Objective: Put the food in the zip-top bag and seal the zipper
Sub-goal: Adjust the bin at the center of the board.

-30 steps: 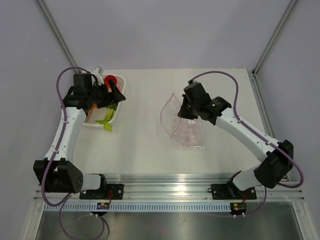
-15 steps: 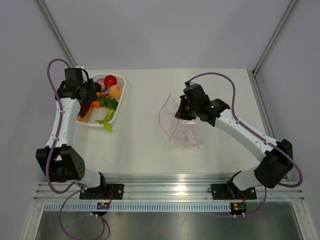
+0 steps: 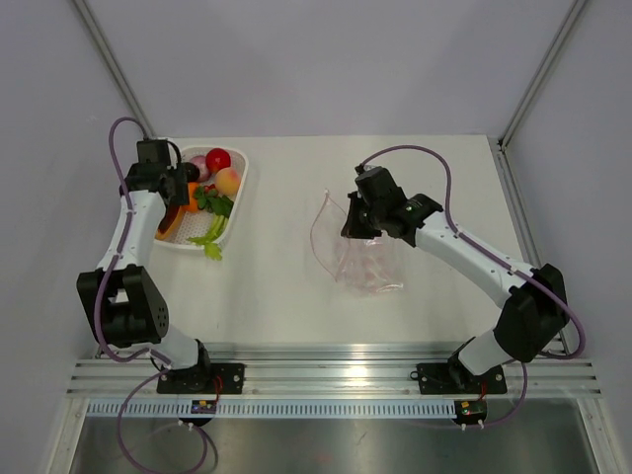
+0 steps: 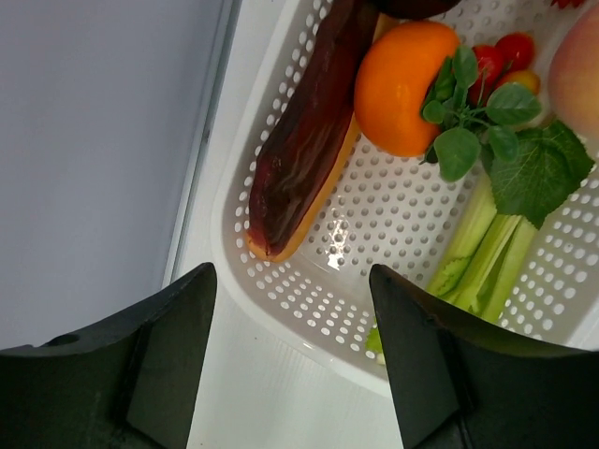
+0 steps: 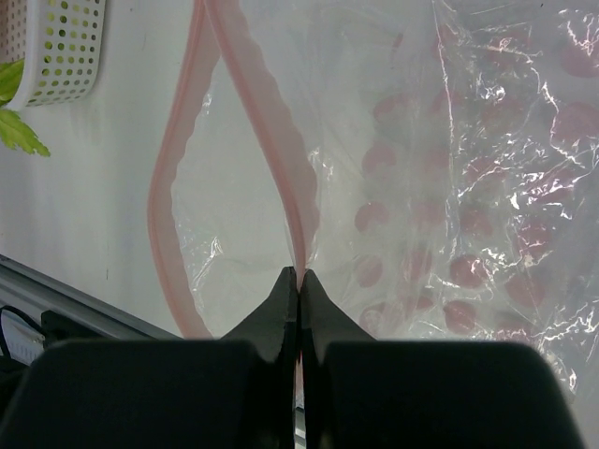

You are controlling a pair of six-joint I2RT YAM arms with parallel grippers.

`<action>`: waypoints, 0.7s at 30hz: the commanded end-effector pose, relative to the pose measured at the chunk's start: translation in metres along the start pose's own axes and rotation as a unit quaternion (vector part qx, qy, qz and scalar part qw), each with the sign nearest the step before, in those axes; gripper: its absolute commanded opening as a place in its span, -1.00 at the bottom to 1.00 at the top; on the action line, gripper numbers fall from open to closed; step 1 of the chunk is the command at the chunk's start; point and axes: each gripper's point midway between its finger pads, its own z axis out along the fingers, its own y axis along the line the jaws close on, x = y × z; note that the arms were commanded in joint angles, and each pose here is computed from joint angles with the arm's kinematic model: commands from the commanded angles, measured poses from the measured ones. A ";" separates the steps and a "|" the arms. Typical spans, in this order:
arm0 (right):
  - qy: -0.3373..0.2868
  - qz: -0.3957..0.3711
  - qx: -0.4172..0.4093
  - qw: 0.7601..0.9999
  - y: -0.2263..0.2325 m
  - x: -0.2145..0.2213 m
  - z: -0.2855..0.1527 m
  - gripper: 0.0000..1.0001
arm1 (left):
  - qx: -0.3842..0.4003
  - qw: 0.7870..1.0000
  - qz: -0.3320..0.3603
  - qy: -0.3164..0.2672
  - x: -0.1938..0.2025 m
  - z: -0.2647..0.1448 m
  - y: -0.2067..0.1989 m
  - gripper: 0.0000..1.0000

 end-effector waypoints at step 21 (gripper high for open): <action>0.005 -0.020 -0.014 1.000 0.008 -0.002 0.008 -1.00 | 0.034 0.997 -0.050 0.050 0.037 0.076 0.005 0.27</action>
